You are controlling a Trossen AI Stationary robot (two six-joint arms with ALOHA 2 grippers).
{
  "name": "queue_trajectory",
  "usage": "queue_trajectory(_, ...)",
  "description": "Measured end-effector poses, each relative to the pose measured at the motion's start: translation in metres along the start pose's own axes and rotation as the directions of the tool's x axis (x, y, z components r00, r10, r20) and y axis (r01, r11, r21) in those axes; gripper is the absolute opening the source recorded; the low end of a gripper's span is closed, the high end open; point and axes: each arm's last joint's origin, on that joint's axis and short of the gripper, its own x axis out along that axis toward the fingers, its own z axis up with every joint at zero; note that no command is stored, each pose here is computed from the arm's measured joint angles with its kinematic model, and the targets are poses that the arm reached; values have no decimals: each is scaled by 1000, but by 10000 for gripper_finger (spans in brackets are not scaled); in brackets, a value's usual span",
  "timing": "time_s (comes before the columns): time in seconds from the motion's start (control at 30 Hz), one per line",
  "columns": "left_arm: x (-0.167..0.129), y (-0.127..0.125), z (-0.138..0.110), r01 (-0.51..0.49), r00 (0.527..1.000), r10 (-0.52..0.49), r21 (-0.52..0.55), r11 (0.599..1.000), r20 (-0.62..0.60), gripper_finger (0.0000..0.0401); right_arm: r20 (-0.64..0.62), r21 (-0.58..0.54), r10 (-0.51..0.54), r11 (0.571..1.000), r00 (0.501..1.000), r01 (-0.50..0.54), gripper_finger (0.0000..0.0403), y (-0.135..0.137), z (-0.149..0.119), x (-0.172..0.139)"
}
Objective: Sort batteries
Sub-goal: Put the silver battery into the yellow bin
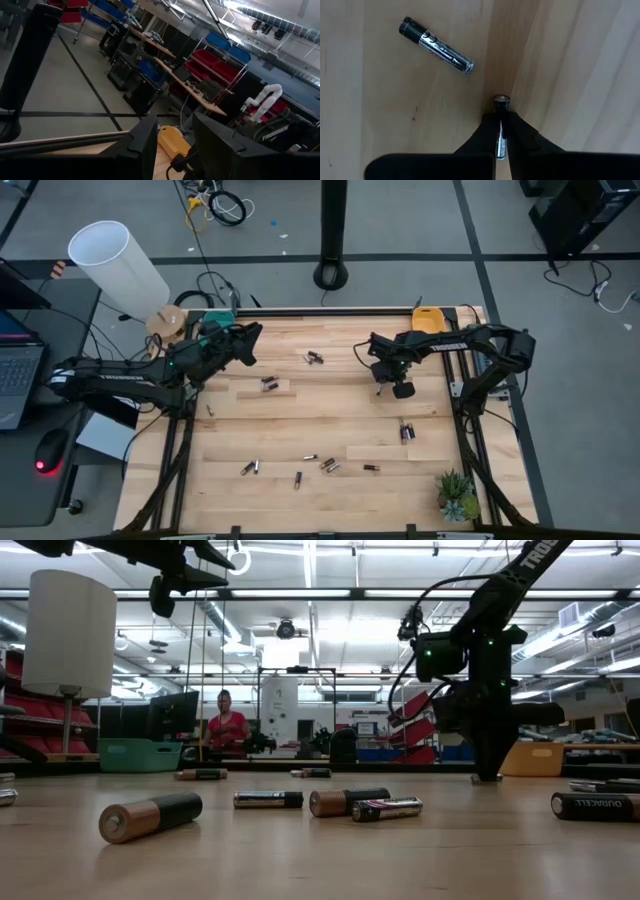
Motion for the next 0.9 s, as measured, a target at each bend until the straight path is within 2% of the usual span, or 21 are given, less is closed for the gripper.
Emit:
queue_trajectory(0.23,0,-2,-1,64,997,-64,1,998,-44,136,33,57,-16,998,999,14,20,1,-4,-12)
queue_trajectory(0.43,0,-1,-2,62,997,-61,10,998,-55,136,15,69,-12,998,1000,11,23,2,-6,-16)
queue_trajectory(0.6,0,-1,-3,66,996,-65,11,998,-61,136,13,184,-94,979,996,90,24,-6,-14,-30)
queue_trajectory(0.73,0,-1,-3,63,996,-62,16,998,-66,136,-11,324,-205,925,979,198,26,-17,-29,-47)
queue_trajectory(0.9,0,0,-4,58,996,-56,23,998,-75,136,-49,496,-369,798,928,343,25,-29,-56,-74)
